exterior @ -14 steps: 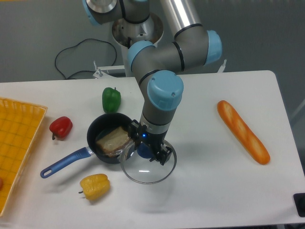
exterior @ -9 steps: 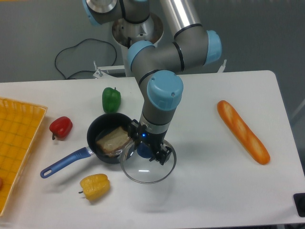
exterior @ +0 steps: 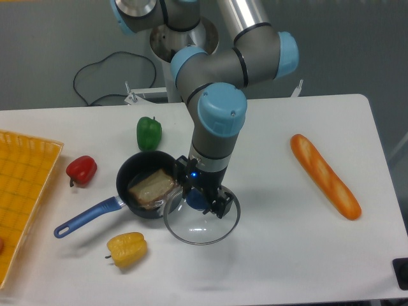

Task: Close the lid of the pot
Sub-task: 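Move the held glass lid over the saucepan and lower it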

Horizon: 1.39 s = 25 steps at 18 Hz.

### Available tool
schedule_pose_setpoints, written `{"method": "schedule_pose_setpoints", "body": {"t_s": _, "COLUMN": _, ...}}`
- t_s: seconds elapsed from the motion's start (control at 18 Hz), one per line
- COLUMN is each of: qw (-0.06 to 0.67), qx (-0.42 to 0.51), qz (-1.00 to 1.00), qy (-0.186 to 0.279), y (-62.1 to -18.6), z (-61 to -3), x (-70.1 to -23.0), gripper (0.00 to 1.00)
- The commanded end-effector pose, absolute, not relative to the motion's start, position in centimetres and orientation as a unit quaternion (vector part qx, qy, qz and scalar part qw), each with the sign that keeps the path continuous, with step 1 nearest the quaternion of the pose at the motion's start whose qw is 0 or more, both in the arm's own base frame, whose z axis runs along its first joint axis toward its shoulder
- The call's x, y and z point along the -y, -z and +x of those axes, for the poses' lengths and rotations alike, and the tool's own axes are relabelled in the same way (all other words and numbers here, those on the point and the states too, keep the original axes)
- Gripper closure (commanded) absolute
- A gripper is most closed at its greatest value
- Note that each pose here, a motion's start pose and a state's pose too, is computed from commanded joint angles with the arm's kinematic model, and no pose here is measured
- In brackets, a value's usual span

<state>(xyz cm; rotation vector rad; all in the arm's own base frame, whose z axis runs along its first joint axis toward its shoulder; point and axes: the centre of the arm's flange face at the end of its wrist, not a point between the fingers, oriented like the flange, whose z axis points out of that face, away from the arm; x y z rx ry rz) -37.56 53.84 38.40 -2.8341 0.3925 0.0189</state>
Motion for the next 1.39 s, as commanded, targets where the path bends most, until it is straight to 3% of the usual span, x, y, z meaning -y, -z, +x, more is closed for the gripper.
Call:
{"method": "schedule_pose_setpoints", "body": {"t_s": 0.44, "qw": 0.157, "qx": -0.178, "qz": -0.971, "qy": -0.041, "y": -41.3, "z": -35.3, "x": -53.1, "gripper": 0.56}}
{"method": "schedule_pose_setpoints", "body": {"t_s": 0.78, "qw": 0.098, "qx": -0.208, "qz": -0.971, "qy": -0.059, "y": -38.5, "z": -30.8, "x": -53.4, "gripper": 0.56}}
{"method": "schedule_pose_setpoints", "body": {"t_s": 1.39, "qw": 0.058, "qx": -0.248, "qz": -0.966, "qy": -0.049, "y": -35.4, "z": -25.4, "x": -54.9, "gripper": 0.56}}
